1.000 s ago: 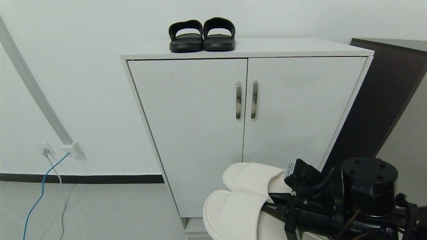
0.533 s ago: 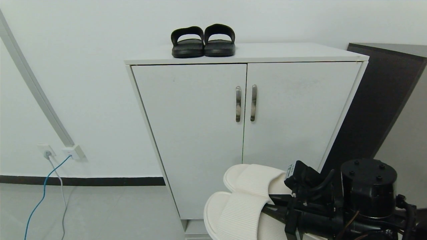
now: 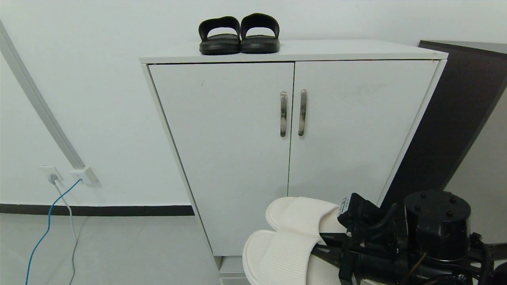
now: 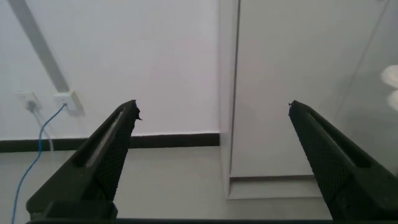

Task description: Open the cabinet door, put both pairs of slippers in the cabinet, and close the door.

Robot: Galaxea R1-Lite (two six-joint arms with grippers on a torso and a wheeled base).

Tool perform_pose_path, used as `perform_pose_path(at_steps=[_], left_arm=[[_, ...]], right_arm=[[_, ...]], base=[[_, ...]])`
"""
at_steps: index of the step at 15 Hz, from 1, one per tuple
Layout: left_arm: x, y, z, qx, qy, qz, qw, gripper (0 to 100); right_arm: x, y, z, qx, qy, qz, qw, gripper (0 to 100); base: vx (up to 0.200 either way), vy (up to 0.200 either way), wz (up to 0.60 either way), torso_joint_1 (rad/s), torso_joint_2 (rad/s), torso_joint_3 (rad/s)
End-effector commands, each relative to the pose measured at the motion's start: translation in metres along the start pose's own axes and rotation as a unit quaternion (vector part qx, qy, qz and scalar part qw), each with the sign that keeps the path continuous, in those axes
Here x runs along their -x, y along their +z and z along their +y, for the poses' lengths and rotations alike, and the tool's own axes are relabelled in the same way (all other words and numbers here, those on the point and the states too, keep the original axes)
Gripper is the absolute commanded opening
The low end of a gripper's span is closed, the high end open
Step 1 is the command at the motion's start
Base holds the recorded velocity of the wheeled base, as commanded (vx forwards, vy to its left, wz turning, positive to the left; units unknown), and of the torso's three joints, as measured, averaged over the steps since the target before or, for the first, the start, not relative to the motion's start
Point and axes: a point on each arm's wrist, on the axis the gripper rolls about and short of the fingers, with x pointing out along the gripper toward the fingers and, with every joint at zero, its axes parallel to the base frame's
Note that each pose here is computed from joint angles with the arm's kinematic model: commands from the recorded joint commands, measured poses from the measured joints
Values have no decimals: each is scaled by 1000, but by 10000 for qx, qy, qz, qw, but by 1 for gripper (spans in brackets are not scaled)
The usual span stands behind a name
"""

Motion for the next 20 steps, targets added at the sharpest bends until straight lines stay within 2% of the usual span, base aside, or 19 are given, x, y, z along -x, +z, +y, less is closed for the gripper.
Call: perform_pose_path(at_steps=[1,2,3,4,6,8,9,10,11,12,13,14,17,18,20], left_arm=[[-34,48,0,135,-763,616,9951,100],[-41,51,-1,109,-955,706,9929,100],[-59,63,-4,119,-1811,718,9808,100],[-71,69,-6,179,-2327,718,9697,100],[-93,79,-9,237,-2703,838,9588,100],[-117,94,-18,299,-3164,895,9439,100],[-128,103,-20,308,-3195,805,9437,100],[-128,104,-20,305,-3187,790,9441,100],[-151,121,-30,272,-3459,700,9353,100],[-151,121,-30,272,-3459,700,9353,100],[-174,140,-48,390,-3838,690,9200,100],[-182,148,-58,440,-4043,666,9111,100],[-206,162,-91,438,-4559,682,8863,100],[-212,164,-100,433,-4680,711,8798,100],[-227,166,-123,595,-4898,861,8655,100]], right_arm=[[-1,-1,1,-2,12,30,10000,0],[0,-2,1,-3,13,37,10000,0],[0,-2,1,-3,6,39,10000,0],[-1,-1,0,-2,4,23,10000,0],[0,-1,0,1,-6,10,10000,0],[-1,-1,1,0,11,23,10000,0],[-1,0,0,3,1,9,10000,0],[-1,0,0,1,2,8,10000,0],[0,1,0,8,-2,-13,10000,0],[0,1,0,8,-2,-13,10000,0],[1,1,1,11,-4,-28,10000,0],[1,1,1,10,-3,-21,10000,0],[3,1,1,13,-6,-35,10000,0],[3,1,1,13,-6,-35,10000,0],[2,1,1,11,-4,-28,10000,0]], base=[[0,0,0,0,0,0],[0,0,0,0,0,0],[0,0,0,0,0,0],[0,0,0,0,0,0],[0,0,0,0,0,0],[0,0,0,0,0,0],[0,0,0,0,0,0],[0,0,0,0,0,0],[0,0,0,0,0,0],[0,0,0,0,0,0],[0,0,0,0,0,0],[0,0,0,0,0,0],[0,0,0,0,0,0],[0,0,0,0,0,0],[0,0,0,0,0,0]])
